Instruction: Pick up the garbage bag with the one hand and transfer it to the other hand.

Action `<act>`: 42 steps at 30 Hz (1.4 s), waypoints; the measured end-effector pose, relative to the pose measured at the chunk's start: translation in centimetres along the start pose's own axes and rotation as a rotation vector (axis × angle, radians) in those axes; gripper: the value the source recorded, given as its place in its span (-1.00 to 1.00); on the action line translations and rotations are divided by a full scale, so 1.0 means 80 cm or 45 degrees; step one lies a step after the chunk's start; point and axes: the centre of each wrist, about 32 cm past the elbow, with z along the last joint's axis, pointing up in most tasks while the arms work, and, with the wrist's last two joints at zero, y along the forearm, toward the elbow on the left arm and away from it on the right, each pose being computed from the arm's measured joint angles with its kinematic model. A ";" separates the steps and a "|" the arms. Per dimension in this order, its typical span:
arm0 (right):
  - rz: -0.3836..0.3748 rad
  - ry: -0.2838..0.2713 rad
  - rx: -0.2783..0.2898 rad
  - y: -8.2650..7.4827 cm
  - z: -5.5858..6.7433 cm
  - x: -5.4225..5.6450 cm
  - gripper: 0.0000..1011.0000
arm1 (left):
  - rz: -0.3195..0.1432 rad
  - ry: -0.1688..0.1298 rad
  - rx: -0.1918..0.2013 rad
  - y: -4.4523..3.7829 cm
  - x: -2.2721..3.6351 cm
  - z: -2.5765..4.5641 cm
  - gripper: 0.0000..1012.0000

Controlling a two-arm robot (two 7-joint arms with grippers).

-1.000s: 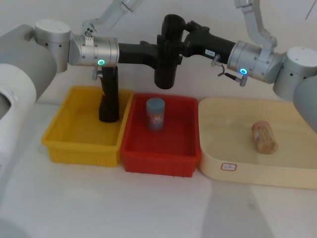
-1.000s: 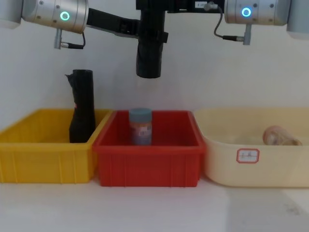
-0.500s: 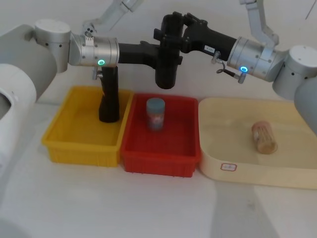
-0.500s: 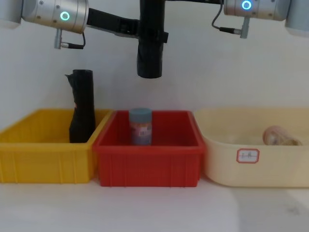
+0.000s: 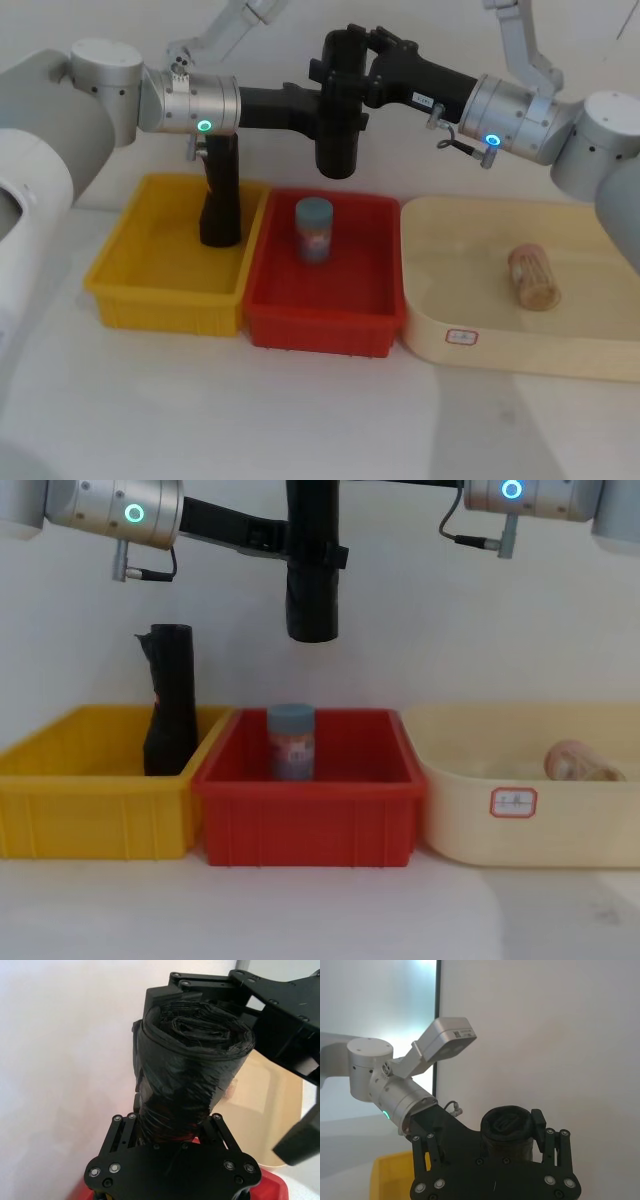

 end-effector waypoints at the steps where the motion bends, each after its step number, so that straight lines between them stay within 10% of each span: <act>1: -0.002 -0.001 -0.002 0.000 0.000 0.000 0.98 | 0.000 0.000 0.000 0.000 0.0000 0.0000 -0.07; 42: -0.090 0.007 -0.067 0.004 -0.001 0.003 0.98 | 0.000 0.000 0.000 0.000 0.0000 0.0000 -0.07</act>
